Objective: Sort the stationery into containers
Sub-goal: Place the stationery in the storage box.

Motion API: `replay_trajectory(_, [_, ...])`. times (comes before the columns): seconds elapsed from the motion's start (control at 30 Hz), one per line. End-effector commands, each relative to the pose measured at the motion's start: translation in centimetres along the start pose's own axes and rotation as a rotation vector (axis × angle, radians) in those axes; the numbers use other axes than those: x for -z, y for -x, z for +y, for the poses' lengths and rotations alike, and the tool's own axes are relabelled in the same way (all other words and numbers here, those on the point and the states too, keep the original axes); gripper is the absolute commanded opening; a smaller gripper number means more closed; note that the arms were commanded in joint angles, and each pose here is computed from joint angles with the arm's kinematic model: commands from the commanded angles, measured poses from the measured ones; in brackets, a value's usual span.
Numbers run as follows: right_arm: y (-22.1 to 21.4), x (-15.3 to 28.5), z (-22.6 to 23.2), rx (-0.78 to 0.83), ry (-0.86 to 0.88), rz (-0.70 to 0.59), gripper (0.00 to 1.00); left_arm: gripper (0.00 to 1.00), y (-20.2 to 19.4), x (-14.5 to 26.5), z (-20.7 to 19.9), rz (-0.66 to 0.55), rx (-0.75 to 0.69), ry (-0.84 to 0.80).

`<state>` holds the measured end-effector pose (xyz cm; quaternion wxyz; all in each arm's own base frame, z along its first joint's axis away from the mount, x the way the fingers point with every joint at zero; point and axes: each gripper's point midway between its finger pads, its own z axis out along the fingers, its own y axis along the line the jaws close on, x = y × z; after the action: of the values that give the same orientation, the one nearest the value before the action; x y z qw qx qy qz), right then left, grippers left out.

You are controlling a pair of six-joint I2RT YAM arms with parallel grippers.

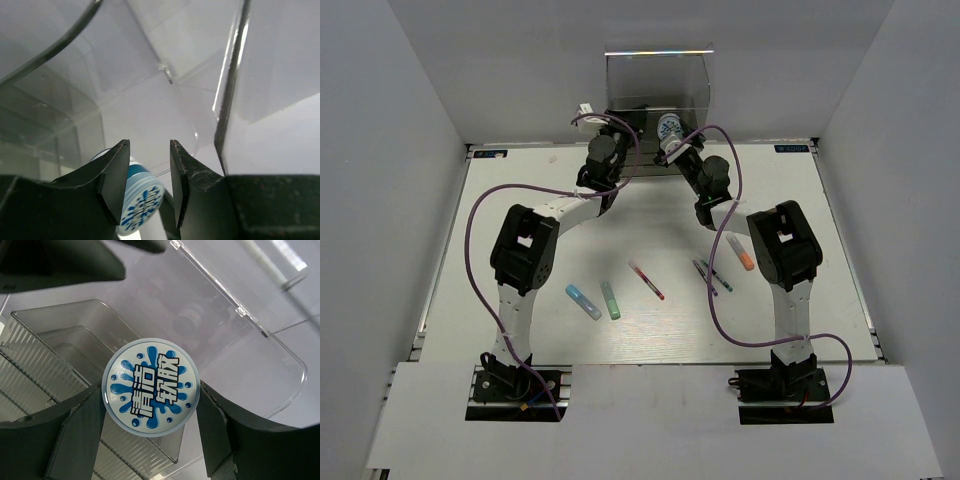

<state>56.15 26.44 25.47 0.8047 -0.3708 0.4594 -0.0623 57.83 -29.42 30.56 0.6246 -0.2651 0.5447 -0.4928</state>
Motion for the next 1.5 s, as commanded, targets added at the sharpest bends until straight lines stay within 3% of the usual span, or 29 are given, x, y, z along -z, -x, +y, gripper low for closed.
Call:
replay_trajectory(0.0, [5.6, -1.1, -5.2, 0.03, -0.143, -0.178, 0.0, 0.48, 4.2, 0.0, -8.1, -0.071, 0.036, -0.162])
replay_trajectory(0.27, [5.3, -2.4, -5.2, -0.018, -0.153, -0.184, 0.0, 0.48, 4.2, 0.1, -8.0, -0.067, 0.024, -0.154])
replay_trajectory(0.43, [2.5, -3.9, -4.8, -0.088, -0.159, -0.093, 0.0, 0.48, 4.3, 0.3, -8.1, -0.067, 0.024, -0.154])
replay_trajectory(0.77, [-0.2, -4.8, -3.3, -0.129, -0.144, -0.032, 0.0, 0.48, 5.1, 0.8, -8.0, -0.075, 0.021, -0.149])
replay_trajectory(1.4, [-3.1, -5.0, -2.3, -0.312, -0.146, 0.122, 0.0, 0.48, 4.8, 1.1, -7.3, -0.065, 0.016, -0.134])
replay_trajectory(1.43, [-3.5, -4.9, -2.1, -0.318, -0.139, 0.135, 0.09, 0.48, 4.8, 1.1, -7.3, -0.065, 0.016, -0.134])
replay_trajectory(1.47, [-3.5, -4.8, -2.2, -0.321, -0.137, 0.138, 0.29, 0.48, 5.1, 1.2, -7.8, -0.07, 0.018, -0.141])
